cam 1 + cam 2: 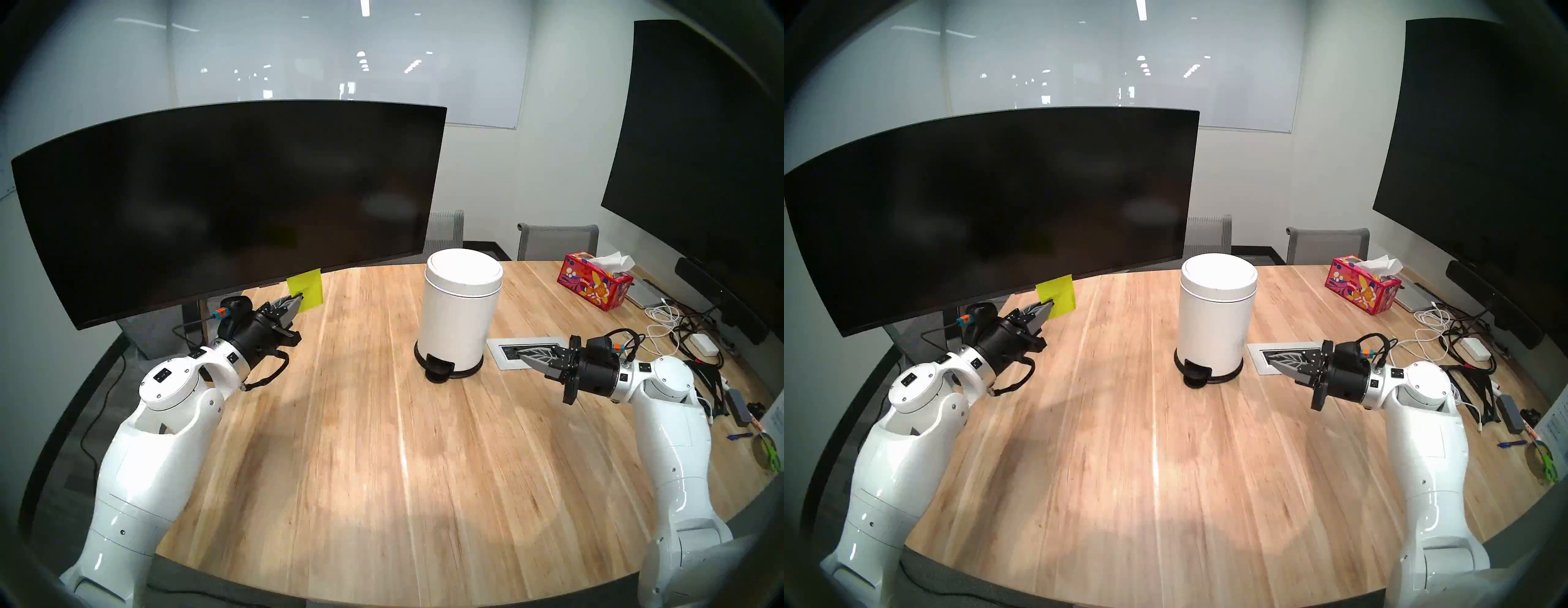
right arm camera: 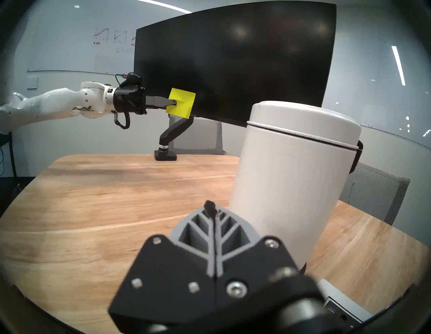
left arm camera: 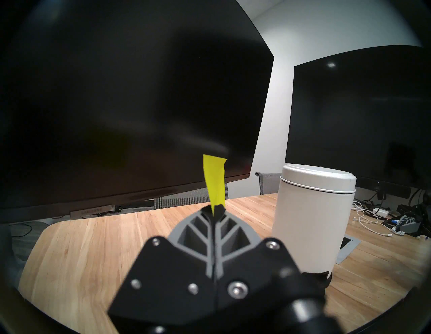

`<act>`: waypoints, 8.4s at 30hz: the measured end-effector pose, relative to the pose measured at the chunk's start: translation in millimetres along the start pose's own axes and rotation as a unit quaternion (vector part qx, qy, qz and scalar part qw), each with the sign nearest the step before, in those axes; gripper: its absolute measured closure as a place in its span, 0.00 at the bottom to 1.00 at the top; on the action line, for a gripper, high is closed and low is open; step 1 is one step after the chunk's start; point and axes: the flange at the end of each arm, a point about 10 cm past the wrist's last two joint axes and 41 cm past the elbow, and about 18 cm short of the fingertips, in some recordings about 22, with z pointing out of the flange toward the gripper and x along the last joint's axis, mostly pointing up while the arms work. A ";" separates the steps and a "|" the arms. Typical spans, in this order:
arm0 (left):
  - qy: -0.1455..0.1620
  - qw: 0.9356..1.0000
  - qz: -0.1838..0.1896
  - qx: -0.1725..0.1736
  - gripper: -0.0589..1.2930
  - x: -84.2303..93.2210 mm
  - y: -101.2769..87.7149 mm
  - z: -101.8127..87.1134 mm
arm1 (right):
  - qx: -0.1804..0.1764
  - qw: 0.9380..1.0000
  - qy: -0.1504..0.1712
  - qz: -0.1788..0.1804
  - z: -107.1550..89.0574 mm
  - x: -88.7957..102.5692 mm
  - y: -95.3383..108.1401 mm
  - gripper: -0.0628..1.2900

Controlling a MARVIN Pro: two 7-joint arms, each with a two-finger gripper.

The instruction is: Peel the sticky note off the monitor, open the trash can lid and drop the sticker into the trash can

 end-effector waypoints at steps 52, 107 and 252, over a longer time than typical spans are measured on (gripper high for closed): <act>0.000 1.000 0.000 0.000 0.97 0.1 -0.2 -0.1 | 0.017 1.000 0.002 -0.003 9.2 0.3 -3.8 0.97; -0.001 1.000 0.000 0.000 0.97 0.1 -0.3 -0.1 | 0.003 0.998 -0.056 0.019 93.1 -31.3 -30.6 0.97; -0.001 1.000 0.000 0.000 0.97 0.1 -0.3 -0.1 | -0.087 0.990 -0.112 0.010 173.7 -100.6 -23.1 0.97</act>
